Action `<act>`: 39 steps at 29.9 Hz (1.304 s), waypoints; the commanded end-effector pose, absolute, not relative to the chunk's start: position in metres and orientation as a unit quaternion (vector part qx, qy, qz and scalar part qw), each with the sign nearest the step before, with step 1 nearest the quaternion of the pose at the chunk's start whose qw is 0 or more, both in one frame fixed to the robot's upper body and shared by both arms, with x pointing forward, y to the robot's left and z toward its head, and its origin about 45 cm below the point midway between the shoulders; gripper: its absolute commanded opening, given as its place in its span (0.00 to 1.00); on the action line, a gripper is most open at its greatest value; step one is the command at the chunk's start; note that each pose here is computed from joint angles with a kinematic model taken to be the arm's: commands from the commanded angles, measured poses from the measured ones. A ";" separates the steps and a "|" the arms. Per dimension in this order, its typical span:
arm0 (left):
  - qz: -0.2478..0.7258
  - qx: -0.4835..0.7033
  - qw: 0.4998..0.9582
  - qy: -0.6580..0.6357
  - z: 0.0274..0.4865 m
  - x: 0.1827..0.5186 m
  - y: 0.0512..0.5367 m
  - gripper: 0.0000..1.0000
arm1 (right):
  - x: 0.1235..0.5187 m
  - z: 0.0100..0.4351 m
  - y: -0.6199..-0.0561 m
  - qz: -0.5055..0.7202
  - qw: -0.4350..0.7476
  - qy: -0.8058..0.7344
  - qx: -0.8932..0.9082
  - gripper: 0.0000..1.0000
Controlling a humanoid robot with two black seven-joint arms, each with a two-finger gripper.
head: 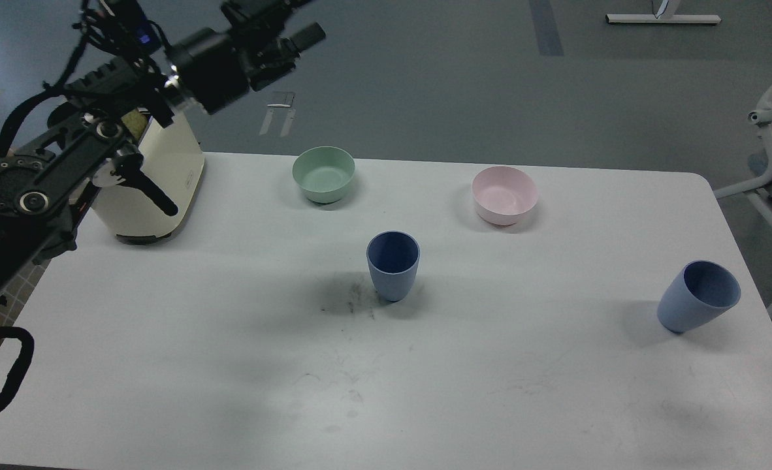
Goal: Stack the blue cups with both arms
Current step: 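Set the blue cup upright, open the left gripper and withdraw, then reach the right gripper to the other blue cup and grasp it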
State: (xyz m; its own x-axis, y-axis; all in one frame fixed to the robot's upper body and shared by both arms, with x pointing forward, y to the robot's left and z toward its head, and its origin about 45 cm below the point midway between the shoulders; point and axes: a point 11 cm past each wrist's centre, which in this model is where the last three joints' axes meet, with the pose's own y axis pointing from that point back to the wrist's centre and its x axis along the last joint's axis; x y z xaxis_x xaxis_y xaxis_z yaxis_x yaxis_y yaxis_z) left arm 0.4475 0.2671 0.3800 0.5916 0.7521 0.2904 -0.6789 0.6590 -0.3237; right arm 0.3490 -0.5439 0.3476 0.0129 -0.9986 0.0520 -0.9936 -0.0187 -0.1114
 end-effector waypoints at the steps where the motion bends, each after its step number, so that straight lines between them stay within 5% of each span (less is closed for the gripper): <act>1: 0.464 -0.183 0.855 -0.143 0.383 0.444 0.311 0.97 | 0.341 0.367 -0.533 -0.105 -0.038 0.678 -0.727 1.00; 10: 0.587 -0.271 0.763 -0.021 0.335 0.447 0.400 0.98 | 0.333 0.330 -0.505 -0.225 -0.343 0.573 -0.709 1.00; 16: 0.609 -0.278 0.742 0.041 0.306 0.440 0.414 0.98 | 0.327 0.306 -0.498 -0.288 -0.487 0.486 -0.667 1.00; 22: 0.615 -0.267 0.740 0.054 0.293 0.437 0.414 0.98 | 0.313 0.270 -0.483 -0.281 -0.523 0.425 -0.684 1.00; 30: 0.613 -0.270 0.741 0.057 0.291 0.438 0.409 0.98 | 0.287 0.211 -0.474 -0.257 -0.590 0.342 -0.685 0.84; 39: 0.608 -0.269 0.744 0.059 0.289 0.439 0.403 0.98 | 0.286 0.192 -0.461 -0.241 -0.581 0.348 -0.695 0.69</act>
